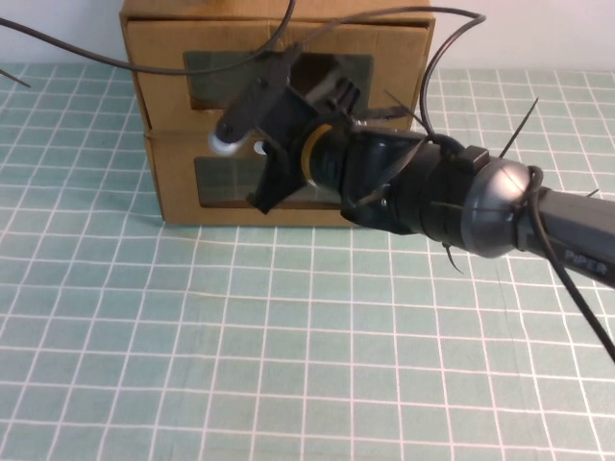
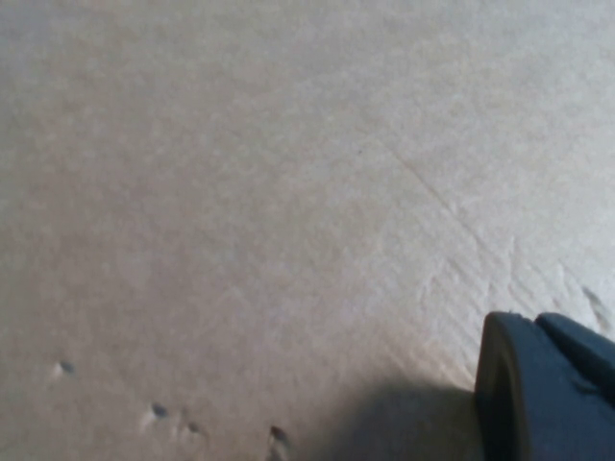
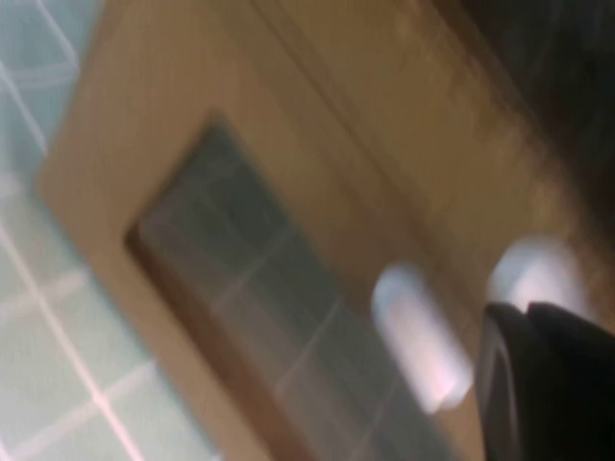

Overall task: Close the shoe box
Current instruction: Close the shoe box with your right arm

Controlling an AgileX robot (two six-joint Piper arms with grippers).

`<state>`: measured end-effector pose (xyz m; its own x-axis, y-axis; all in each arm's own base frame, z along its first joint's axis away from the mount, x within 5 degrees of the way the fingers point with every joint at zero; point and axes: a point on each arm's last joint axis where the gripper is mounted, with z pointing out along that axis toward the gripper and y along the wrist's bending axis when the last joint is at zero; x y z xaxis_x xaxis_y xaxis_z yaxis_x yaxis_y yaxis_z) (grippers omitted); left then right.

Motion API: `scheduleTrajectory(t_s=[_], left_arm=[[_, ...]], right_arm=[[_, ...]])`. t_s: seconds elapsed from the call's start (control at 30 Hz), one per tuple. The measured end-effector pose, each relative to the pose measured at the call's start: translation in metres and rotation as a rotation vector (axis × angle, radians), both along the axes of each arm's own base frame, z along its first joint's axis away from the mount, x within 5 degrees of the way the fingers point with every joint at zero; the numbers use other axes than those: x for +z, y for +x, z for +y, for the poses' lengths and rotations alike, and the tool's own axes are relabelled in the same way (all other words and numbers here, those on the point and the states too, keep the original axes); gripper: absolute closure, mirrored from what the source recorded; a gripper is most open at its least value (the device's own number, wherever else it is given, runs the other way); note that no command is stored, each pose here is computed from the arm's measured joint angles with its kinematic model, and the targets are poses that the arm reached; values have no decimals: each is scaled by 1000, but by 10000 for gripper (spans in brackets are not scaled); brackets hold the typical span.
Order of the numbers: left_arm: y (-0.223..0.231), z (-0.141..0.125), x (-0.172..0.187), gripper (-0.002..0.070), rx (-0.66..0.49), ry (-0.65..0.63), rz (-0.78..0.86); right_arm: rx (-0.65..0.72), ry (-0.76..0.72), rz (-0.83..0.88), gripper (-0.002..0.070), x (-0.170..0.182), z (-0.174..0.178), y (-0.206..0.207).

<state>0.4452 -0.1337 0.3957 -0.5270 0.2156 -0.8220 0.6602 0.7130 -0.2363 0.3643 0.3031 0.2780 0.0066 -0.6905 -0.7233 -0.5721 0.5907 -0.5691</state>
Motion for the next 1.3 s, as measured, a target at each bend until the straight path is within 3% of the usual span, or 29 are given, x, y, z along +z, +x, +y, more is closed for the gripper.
scheduleTrajectory(t_s=[0.2,0.6,0.8,1.3], left_arm=[[0,0,0,680,0,0,0],[0,0,0,680,0,0,0],[0,0,0,680,-1,1,1],[0,1,0,680,4,2,-3]], right_arm=[[43,51,-56,690,32,3,-16],[42,89,-62,690,40,2,-18],[2,148,-124,690,61,-8,-5],[-9,174,-130,690,54,-10,8]])
